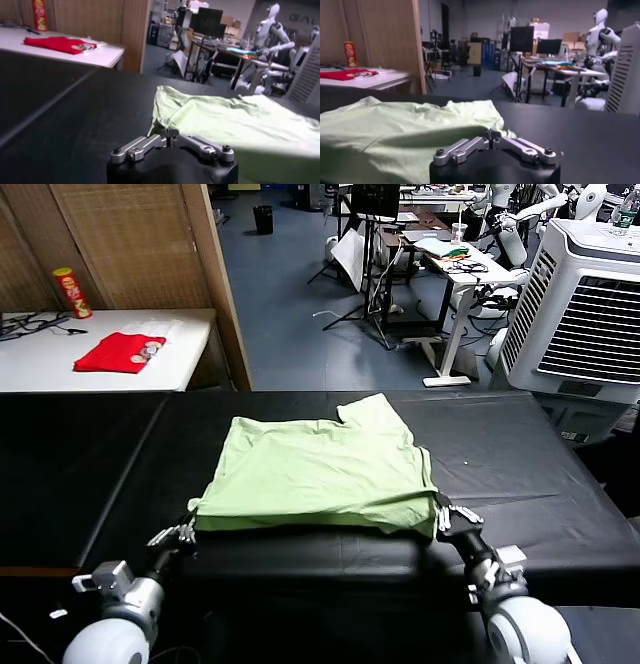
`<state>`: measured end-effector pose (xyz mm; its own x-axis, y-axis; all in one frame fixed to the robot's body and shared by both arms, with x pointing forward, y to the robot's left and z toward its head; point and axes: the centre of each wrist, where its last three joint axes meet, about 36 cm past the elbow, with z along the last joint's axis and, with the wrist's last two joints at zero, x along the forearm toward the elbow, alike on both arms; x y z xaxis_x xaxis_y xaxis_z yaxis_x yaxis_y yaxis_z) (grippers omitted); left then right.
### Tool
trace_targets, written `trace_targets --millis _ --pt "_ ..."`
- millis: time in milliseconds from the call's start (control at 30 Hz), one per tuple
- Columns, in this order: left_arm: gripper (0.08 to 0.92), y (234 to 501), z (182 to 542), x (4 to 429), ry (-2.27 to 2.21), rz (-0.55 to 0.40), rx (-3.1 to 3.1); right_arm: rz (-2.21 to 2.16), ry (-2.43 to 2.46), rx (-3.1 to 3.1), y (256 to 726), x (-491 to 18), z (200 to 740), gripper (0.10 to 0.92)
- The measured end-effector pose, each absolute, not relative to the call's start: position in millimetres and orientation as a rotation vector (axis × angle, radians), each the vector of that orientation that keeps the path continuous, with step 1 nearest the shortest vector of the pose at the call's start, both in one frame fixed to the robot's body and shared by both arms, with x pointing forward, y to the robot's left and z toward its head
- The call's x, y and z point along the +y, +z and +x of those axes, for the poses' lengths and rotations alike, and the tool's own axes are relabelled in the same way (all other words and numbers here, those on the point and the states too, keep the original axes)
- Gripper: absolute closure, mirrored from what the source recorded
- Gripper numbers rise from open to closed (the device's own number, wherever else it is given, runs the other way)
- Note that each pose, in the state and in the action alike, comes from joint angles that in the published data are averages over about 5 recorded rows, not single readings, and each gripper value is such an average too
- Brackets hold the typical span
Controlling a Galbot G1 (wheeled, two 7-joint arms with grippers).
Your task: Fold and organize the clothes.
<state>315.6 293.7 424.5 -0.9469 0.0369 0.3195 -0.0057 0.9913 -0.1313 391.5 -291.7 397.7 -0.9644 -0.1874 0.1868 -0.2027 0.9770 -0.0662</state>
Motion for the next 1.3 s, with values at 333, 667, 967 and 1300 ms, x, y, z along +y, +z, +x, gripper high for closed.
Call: trace_targets --millis 333,667,967,1300 --pt "0.871 411 345 293 0.128 -0.015 -2.807 0.281 0.113 -2.91 383 -294 414 0.901" --pt "0.576 409 363 290 0.098 -0.047 -2.808 0.312 0.108 -2.875 399 -298 401 0.598" --pt "0.211 409 347 291 0.08 -0.066 -2.788 0.314 0.152 -2.856 409 -293 355 0.235" --pt "0.201 398 329 294 0.115 -0.054 -2.739 0.318 0.126 -2.793 388 -285 329 0.259"
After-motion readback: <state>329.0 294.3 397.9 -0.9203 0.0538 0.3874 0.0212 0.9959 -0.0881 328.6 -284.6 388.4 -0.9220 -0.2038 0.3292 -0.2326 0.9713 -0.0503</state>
